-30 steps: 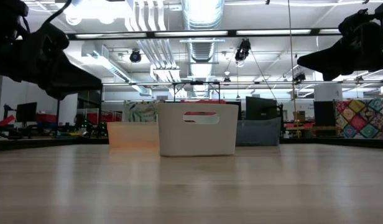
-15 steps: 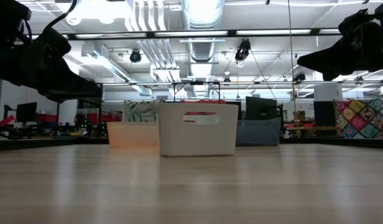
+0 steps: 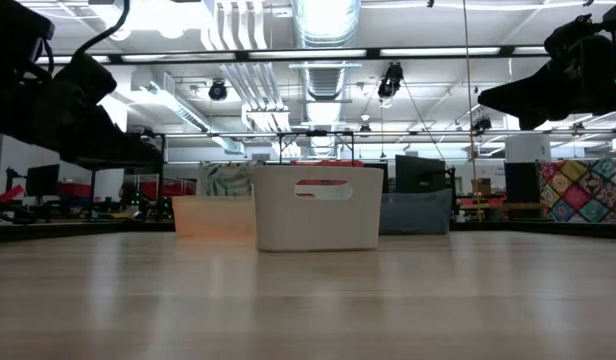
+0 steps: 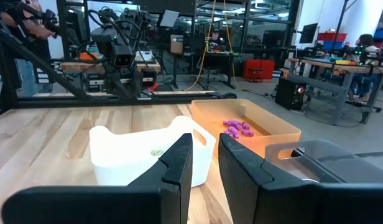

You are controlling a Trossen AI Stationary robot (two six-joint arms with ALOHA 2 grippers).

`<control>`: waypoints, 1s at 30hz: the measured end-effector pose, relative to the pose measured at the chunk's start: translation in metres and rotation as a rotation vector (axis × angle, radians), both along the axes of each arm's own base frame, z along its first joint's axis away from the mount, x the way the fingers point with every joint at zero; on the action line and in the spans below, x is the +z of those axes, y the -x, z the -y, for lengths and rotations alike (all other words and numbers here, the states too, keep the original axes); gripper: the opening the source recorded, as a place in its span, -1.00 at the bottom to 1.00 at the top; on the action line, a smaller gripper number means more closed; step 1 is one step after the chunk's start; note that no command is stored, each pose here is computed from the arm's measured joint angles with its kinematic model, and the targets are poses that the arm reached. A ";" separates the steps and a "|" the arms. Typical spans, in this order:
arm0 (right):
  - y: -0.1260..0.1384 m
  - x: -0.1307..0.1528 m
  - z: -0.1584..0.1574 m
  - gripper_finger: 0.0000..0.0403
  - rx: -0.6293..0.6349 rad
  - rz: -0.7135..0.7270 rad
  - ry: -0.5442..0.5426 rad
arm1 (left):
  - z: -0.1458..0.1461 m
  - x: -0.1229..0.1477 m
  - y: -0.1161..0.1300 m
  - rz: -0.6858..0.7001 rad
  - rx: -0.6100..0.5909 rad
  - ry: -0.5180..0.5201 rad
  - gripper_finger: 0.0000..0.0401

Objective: Sort Halloween decoration
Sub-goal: Return to Home Position

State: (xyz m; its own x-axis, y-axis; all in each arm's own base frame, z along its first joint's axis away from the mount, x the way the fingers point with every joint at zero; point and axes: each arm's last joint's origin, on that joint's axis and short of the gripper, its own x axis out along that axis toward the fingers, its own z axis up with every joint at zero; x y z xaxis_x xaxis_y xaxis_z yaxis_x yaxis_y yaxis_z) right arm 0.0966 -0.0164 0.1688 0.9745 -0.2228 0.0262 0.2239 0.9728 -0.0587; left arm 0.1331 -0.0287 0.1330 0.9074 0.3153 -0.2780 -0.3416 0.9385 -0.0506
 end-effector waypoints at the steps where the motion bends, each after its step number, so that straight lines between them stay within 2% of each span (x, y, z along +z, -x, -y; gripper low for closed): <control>1: 0.000 0.000 0.000 -0.65 0.000 0.000 0.001 | 0.000 0.000 0.000 -0.004 0.000 -0.001 -0.42; 30: 0.000 0.000 0.000 -0.65 0.000 0.001 0.001 | 0.001 -0.013 -0.002 -0.109 0.000 -0.038 -0.42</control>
